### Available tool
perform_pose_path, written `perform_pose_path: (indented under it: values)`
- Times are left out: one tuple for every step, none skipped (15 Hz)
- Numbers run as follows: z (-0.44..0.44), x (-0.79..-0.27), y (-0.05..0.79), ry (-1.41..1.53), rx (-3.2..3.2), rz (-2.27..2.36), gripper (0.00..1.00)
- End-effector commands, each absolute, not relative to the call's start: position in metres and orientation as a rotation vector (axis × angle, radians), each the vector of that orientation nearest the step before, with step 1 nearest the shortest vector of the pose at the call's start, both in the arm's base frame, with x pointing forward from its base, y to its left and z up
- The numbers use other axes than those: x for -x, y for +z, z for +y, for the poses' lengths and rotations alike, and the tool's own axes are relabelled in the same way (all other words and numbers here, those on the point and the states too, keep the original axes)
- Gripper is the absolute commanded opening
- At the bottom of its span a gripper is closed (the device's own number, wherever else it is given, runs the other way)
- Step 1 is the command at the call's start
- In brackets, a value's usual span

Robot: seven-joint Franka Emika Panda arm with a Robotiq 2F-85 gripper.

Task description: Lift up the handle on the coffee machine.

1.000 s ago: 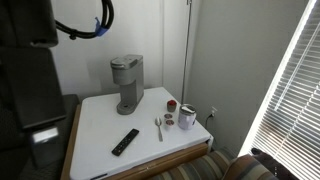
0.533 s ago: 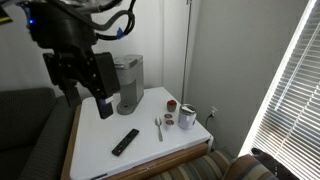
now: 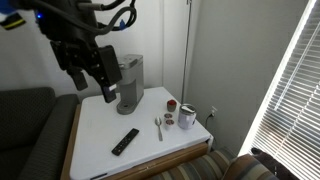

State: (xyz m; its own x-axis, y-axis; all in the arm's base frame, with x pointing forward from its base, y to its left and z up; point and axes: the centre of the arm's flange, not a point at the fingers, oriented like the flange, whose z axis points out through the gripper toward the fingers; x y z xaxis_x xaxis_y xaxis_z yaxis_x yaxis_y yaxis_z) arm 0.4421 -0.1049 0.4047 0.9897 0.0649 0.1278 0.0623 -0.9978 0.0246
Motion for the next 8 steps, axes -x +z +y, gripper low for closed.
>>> perform_pose_path:
  values:
    - [-0.087,-0.481,0.405,0.46,-3.229,0.127,1.0]
    - [-0.08,-0.491,0.407,0.529,-3.265,0.171,1.0]
    - [-0.081,-0.464,0.413,0.439,-3.214,0.102,1.0]
    - [-0.076,-0.468,0.413,0.457,-3.223,0.12,1.0]
    - [-0.075,-0.469,0.413,0.452,-3.221,0.113,1.0]
    - [-0.075,-0.468,0.413,0.452,-3.221,0.111,1.0]
    - [-0.077,-0.468,0.414,0.455,-3.22,0.106,1.0]
    - [-0.075,-0.472,0.411,0.468,-3.231,0.145,1.0]
